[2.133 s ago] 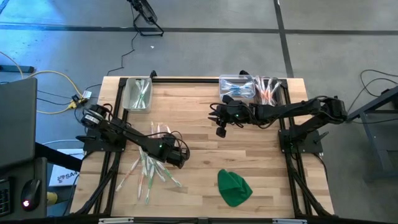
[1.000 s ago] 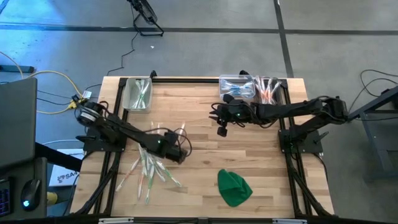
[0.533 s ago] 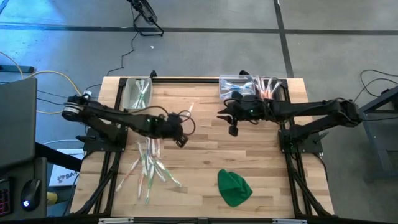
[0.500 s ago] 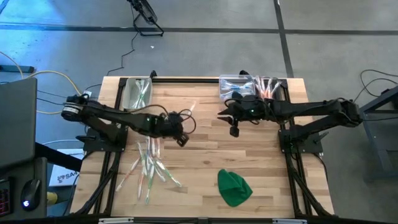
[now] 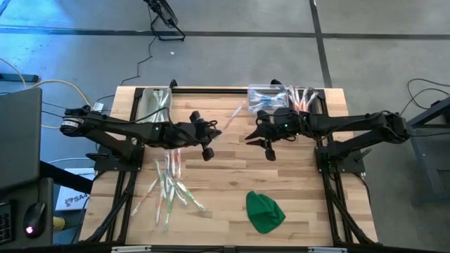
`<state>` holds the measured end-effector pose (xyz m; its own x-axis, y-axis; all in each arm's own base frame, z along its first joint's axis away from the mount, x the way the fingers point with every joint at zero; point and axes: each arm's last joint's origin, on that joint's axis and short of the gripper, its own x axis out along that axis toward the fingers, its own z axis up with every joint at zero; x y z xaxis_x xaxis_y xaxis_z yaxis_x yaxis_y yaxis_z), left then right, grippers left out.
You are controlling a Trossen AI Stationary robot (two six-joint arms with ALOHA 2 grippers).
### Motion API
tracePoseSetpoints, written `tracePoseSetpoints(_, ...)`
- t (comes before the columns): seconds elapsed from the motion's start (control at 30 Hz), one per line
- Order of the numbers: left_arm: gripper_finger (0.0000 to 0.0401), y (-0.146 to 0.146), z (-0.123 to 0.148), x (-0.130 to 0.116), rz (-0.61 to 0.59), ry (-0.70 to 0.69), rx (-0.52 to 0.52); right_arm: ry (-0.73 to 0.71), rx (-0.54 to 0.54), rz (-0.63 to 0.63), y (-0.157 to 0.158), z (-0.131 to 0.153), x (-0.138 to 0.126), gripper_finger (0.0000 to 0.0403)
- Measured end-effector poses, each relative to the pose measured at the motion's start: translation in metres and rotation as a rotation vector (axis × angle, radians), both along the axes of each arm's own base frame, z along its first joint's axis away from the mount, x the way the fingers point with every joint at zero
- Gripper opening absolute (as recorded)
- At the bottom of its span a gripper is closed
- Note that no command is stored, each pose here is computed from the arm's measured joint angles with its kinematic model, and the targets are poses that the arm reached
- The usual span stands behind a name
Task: Pick & Place Toothbrushes
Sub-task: Put the orange toothbrush into the black bin
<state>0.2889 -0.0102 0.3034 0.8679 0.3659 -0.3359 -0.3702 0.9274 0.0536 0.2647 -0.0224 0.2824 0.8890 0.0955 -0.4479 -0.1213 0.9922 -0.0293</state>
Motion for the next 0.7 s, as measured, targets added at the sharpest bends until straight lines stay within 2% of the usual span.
tracePoseSetpoints(0.17,0.0,-0.001,0.001,0.001,-0.044,-0.008,0.018,-0.031,-0.005,-0.01,-0.001,0.002,0.002,0.007)
tracePoseSetpoints(0.33,0.0,-0.001,0.001,0.001,-0.048,-0.003,0.017,-0.053,-0.011,-0.129,-0.004,0.003,0.005,0.0082)
tracePoseSetpoints(0.47,0.0,-0.001,0.001,0.001,-0.052,-0.002,0.015,-0.072,-0.01,-0.163,-0.006,0.004,0.007,0.0126)
tracePoseSetpoints(0.6,0.0,-0.002,0.0,0.001,-0.071,0.0,0.008,-0.159,0.021,-0.186,-0.009,0.012,0.01,0.0184)
tracePoseSetpoints(0.7,0.0,-0.002,0.0,0.001,-0.076,0.0,0.005,-0.207,0.04,-0.196,-0.014,0.015,0.012,0.0212)
